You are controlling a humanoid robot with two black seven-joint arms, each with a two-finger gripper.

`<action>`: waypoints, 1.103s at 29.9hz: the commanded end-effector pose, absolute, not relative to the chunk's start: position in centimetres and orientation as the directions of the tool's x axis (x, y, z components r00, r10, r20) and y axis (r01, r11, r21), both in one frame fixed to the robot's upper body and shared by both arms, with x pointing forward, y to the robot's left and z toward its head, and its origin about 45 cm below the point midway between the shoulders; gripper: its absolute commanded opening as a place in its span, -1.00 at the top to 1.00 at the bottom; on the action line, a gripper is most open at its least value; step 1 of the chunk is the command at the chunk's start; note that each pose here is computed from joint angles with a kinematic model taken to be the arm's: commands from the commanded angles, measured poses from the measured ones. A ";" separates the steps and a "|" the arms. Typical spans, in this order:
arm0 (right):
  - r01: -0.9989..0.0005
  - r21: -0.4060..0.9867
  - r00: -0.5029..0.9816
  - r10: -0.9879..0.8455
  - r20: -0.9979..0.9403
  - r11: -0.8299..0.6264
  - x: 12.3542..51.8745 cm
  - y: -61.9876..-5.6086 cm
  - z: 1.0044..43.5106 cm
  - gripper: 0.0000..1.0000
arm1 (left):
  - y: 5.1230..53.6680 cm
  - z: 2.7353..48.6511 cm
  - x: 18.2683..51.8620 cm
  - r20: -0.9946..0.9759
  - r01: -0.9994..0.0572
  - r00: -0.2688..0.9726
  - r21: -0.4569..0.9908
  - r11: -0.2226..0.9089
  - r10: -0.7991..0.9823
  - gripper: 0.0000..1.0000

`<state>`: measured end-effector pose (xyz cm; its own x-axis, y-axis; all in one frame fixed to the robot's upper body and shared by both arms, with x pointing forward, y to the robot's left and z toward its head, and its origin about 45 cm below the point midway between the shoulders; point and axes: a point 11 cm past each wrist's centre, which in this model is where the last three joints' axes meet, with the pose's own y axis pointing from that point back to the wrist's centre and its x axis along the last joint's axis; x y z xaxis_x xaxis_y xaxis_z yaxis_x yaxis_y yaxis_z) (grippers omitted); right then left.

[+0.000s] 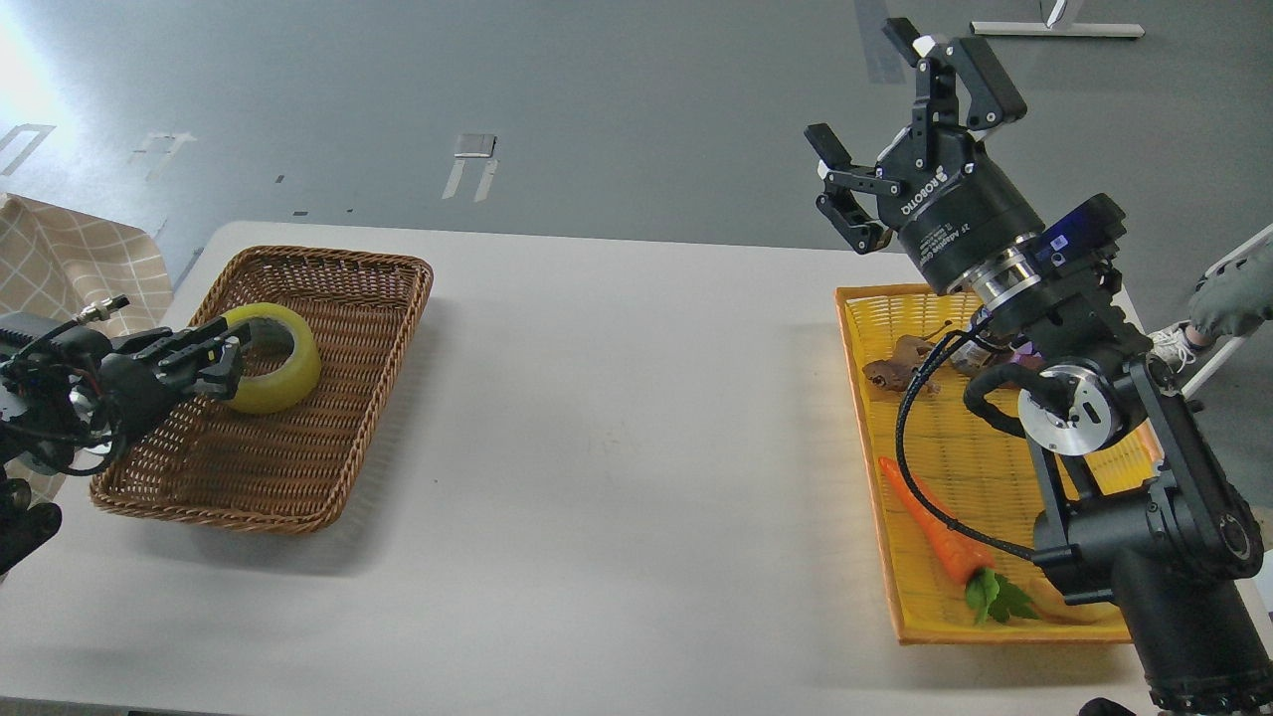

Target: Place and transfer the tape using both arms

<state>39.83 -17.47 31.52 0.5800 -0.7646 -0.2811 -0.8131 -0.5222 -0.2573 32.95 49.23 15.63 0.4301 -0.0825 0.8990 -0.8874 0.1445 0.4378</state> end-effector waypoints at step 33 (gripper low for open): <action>-0.802 -0.267 0.592 -0.771 -0.235 -0.535 40.5 -16.9 32.8 -1.00 | 31.6 35.9 45.2 0.368 -0.893 0.254 -0.265 0.363 0.894 -0.95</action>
<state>40.31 -17.13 32.33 0.5891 -0.7646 -0.2615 -0.8056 -0.5301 -0.2648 44.99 34.56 34.99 0.1767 0.8909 0.4183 -0.9240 0.2966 -0.2415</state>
